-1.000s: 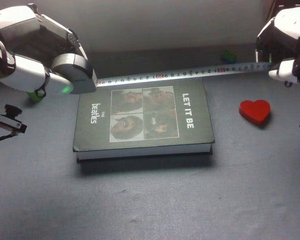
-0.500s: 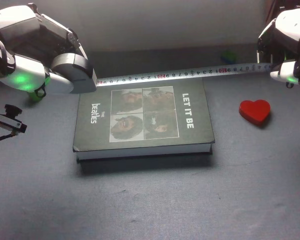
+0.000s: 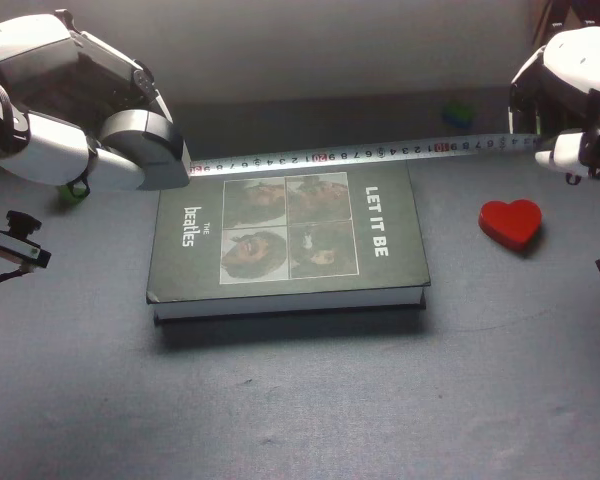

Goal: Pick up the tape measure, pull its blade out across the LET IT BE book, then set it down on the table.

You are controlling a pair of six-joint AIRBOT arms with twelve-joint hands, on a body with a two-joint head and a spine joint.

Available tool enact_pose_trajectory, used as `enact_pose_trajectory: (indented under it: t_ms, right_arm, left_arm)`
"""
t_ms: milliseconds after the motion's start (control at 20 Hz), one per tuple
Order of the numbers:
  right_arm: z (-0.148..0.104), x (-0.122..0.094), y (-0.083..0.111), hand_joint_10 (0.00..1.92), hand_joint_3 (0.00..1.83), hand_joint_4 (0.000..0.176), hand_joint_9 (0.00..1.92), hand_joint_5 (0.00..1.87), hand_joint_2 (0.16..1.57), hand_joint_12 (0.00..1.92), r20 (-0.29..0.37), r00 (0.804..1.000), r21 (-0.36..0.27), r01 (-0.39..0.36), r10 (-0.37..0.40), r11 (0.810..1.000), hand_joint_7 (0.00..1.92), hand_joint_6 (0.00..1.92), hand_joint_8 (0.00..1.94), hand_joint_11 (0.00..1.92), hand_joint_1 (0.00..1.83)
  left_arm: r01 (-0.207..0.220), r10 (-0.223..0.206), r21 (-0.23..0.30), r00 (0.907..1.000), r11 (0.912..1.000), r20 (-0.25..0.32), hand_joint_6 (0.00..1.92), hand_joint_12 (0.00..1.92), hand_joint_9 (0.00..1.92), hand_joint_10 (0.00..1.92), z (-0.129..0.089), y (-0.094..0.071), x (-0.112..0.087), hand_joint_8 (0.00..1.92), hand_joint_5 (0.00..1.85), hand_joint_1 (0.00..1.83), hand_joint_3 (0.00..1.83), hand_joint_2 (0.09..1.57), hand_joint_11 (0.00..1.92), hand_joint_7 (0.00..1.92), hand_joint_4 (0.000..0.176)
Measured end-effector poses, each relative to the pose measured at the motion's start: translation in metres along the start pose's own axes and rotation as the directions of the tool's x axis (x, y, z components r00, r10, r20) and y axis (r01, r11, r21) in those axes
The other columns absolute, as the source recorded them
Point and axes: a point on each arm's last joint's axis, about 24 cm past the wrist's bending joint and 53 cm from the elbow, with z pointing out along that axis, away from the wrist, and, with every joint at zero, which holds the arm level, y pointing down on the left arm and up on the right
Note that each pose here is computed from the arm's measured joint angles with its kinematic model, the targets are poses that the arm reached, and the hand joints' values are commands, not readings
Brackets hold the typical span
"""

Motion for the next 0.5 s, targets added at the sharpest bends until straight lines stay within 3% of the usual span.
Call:
enact_pose_trajectory:
  t_ms: [150, 200, 250, 300, 350, 400, 500]
  right_arm:
    - [-0.0003, 0.0005, 0.0003, 1.48, 0.0, 0.0, 0.73, 0.7, 1.2, 1.47, -0.001, 1.0, 0.0, -0.002, 0.002, 1.0, 0.88, 1.29, 1.15, 0.56, 1.34]
    - [-0.0006, 0.0009, 0.0007, 1.11, 0.0, 0.0, 0.66, 0.66, 1.23, 1.46, -0.001, 1.0, -0.001, -0.005, 0.005, 1.0, 0.88, 1.36, 1.22, 0.52, 1.2]
    - [-0.002, 0.0023, 0.0016, 0.89, 0.0, 0.0, 0.64, 0.69, 1.26, 1.41, -0.002, 1.0, -0.002, -0.005, 0.005, 1.0, 0.77, 1.4, 0.74, 0.47, 1.02]
    - [-0.003, 0.0042, 0.0024, 0.64, 0.0, 0.0, 0.62, 0.55, 1.22, 1.33, -0.005, 1.0, -0.003, -0.002, 0.002, 1.0, 0.75, 0.74, 0.39, 0.4, 0.86]
    - [-0.0039, 0.0048, 0.0014, 0.43, 0.0, 0.0, 0.61, 0.58, 1.21, 1.29, -0.003, 1.0, -0.002, 0.008, -0.008, 1.0, 0.74, 0.37, 0.18, 0.34, 0.76]
    - [-0.0051, 0.0047, -0.0017, 0.27, 0.0, 0.0, 0.59, 0.58, 1.21, 1.26, -0.001, 1.0, 0.007, 0.007, -0.007, 1.0, 0.71, 0.16, 0.06, 0.25, 0.67]
    - [-0.006, 0.0039, -0.0044, 0.06, 0.0, 0.0, 0.49, 0.52, 1.21, 1.22, 0.006, 1.0, 0.014, 0.013, -0.013, 1.0, 0.58, 0.02, 0.0, 0.08, 0.45]
  left_arm:
    - [0.0, 0.0, 0.0, 1.0, 1.0, 0.0, 1.0, 1.5, 0.95, 1.0, 0.0, 0.0001, -0.0002, 0.62, 0.91, 1.49, 0.0, 1.09, 0.81, 1.13, 0.0]
    - [0.0, 0.0, 0.0, 1.0, 1.0, 0.0, 1.0, 1.5, 0.95, 1.0, 0.0, 0.0001, -0.0002, 0.62, 0.91, 1.49, 0.0, 1.09, 0.81, 1.13, 0.0]
    - [-0.001, 0.001, 0.0, 1.0, 1.0, 0.0, 1.0, 1.5, 0.95, 1.0, 0.0, 0.0001, -0.0001, 0.62, 0.91, 1.49, 0.0, 1.09, 0.81, 1.13, 0.0]
    - [-0.003, 0.003, -0.002, 1.0, 1.0, 0.003, 1.0, 1.5, 0.95, 1.0, 0.0001, 0.001, -0.002, 0.62, 0.91, 1.49, 0.0, 1.09, 0.81, 1.13, 0.0]
    - [-0.011, 0.011, -0.003, 0.9999, 0.9999, 0.005, 1.04, 1.11, 0.94, 1.1, 0.0, 0.0014, -0.0033, 0.65, 0.92, 1.4, 0.0, 1.09, 0.8, 1.13, 0.0]
    - [-0.016, 0.016, -0.006, 0.9998, 0.9999, 0.009, 1.05, 0.94, 0.94, 1.13, -0.0011, 0.0023, -0.0057, 0.67, 0.92, 1.38, 0.0, 1.09, 0.84, 1.13, 0.0]
    - [-0.017, 0.017, -0.012, 0.9998, 0.9998, 0.011, 1.05, 0.87, 0.94, 1.14, -0.0018, 0.0043, -0.0075, 0.67, 0.92, 1.38, 0.0, 1.09, 0.86, 1.12, 0.0]
